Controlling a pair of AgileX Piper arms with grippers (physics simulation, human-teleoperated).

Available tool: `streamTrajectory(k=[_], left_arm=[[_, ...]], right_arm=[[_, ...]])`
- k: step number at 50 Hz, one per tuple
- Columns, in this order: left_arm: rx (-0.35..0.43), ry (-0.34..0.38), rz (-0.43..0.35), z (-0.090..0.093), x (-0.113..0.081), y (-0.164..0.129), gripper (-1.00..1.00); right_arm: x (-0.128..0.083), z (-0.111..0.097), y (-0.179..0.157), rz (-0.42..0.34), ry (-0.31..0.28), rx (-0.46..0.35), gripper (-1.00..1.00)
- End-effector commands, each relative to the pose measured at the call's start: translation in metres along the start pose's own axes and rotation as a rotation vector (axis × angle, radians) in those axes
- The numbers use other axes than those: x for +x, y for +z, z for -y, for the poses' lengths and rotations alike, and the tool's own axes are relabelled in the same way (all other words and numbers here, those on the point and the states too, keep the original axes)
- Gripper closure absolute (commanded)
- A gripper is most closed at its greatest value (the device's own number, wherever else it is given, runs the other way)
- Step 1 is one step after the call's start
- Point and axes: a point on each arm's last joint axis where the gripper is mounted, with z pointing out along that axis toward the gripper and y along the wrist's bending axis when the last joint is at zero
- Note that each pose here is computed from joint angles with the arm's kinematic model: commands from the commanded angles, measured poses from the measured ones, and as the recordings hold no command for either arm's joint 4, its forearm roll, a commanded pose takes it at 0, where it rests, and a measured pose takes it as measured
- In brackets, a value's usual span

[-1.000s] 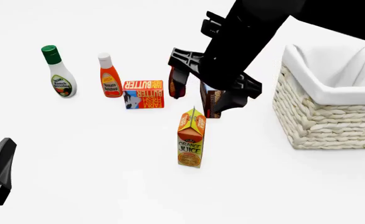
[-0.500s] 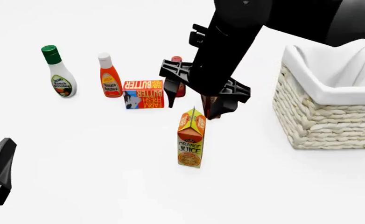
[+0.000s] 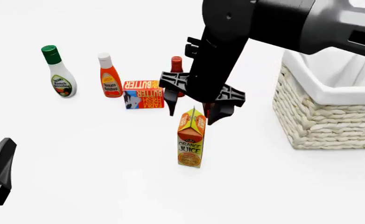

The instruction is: Pick the orange juice and place it in the basket.

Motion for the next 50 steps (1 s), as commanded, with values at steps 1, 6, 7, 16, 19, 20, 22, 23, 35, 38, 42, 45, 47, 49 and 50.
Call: streamTrajectory(k=[1, 6, 7, 16, 19, 20, 22, 23, 35, 38, 42, 45, 47, 49, 50], left_arm=[[0.0, 0.0, 0.0, 0.0, 0.0, 0.0, -1.0], [0.0, 0.0, 0.0, 0.0, 0.0, 0.0, -1.0], [0.0, 0.0, 0.0, 0.0, 0.0, 0.0, -1.0], [0.0, 0.0, 0.0, 0.0, 0.0, 0.0, -1.0], [0.0, 0.0, 0.0, 0.0, 0.0, 0.0, -1.0], [0.0, 0.0, 0.0, 0.0, 0.0, 0.0, -1.0], [0.0, 0.0, 0.0, 0.0, 0.0, 0.0, -1.0], [0.0, 0.0, 0.0, 0.0, 0.0, 0.0, -1.0], [0.0, 0.0, 0.0, 0.0, 0.0, 0.0, -1.0], [0.0, 0.0, 0.0, 0.0, 0.0, 0.0, -1.0], [0.0, 0.0, 0.0, 0.0, 0.0, 0.0, -1.0], [0.0, 0.0, 0.0, 0.0, 0.0, 0.0, -1.0], [0.0, 0.0, 0.0, 0.0, 0.0, 0.0, -1.0], [0.0, 0.0, 0.0, 0.0, 0.0, 0.0, -1.0], [0.0, 0.0, 0.0, 0.0, 0.0, 0.0, -1.0]], right_arm=[[-0.005, 0.002, 0.011, -0.015, -0.012, 0.024, -1.0], [-0.008, 0.004, 0.017, -0.024, -0.014, 0.038, -1.0], [-0.009, 0.005, 0.019, -0.025, -0.012, 0.042, -1.0], [-0.013, 0.005, 0.023, -0.029, -0.002, 0.05, -1.0], [-0.015, 0.006, 0.023, -0.026, -0.001, 0.049, -1.0], [-0.016, 0.007, 0.024, -0.028, 0.001, 0.052, -1.0], [-0.018, 0.007, 0.025, -0.027, 0.002, 0.052, -1.0], [-0.018, 0.006, 0.025, -0.026, 0.001, 0.051, -1.0], [-0.02, 0.002, 0.032, -0.032, -0.013, 0.057, -1.0], [-0.02, 0.0, 0.033, -0.034, -0.017, 0.057, -1.0], [-0.02, -0.001, 0.037, -0.038, -0.022, 0.06, -1.0], [-0.022, 0.0, 0.039, -0.041, -0.025, 0.066, -1.0], [-0.023, -0.001, 0.041, -0.044, -0.026, 0.068, -1.0], [-0.023, 0.0, 0.043, -0.046, -0.028, 0.072, -1.0], [-0.023, -0.001, 0.043, -0.047, -0.029, 0.072, -1.0]])
